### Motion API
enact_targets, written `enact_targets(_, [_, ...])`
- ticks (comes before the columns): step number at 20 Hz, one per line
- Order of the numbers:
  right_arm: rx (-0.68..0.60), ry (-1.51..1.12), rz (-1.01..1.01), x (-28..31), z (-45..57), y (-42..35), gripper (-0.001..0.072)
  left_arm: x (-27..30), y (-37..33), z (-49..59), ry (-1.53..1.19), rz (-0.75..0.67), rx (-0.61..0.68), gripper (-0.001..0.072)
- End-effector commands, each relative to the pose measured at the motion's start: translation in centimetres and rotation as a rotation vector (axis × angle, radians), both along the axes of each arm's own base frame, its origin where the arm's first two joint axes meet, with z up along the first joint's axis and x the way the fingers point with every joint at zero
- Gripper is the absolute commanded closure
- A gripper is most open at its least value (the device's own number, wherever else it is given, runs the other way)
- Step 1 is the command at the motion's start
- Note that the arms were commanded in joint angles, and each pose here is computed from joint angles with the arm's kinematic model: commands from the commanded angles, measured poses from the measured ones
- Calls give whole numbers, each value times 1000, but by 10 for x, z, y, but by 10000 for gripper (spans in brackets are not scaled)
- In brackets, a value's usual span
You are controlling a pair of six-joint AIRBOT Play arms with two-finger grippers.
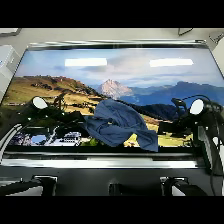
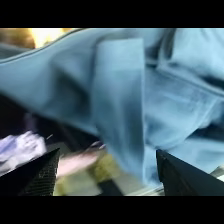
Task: Fold the clothes and pants, and hang the long-sleeved shirts on hangers.
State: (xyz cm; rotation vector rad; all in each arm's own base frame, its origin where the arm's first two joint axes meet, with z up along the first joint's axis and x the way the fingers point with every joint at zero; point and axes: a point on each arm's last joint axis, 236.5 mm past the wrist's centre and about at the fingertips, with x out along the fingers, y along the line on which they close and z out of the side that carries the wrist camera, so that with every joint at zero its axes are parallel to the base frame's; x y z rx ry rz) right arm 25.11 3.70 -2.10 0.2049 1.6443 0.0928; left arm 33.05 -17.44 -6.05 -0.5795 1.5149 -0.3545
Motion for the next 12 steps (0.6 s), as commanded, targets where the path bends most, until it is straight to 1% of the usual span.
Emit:
enact_targets(1, [4, 15, -4, -4, -3, 1, 5, 1, -30, -12, 8, 29, -101, 1])
enact_targets(2, [1, 17, -3, -4, -4, 0, 4, 0, -35, -16, 12, 23, -99, 12])
enact_targets(3, [-2, 24, -4, -5, -7, 0, 4, -3, -38, -19, 16, 12, -96, 196])
enact_targets(4, [-10, 42, -11, -8, -12, -2, 4, -4, -39, -20, 19, 6, -95, 442])
enact_targets(5, [-14, 75, -14, -14, -20, -3, 4, -5, -39, -19, 21, 1, -97, 626])
enact_targets(6, [-14, 111, -16, -22, -29, -3, 4, -6, -38, -18, 16, -10, -99, 685])
enact_targets(8, [3, 176, -24, -38, -48, 1, 2, -9, -36, -17, 26, -24, -105, 686])
enact_targets(12, [127, 231, -82, -50, -75, 32, 1, -12, -35, -15, 33, -36, -104, 686])
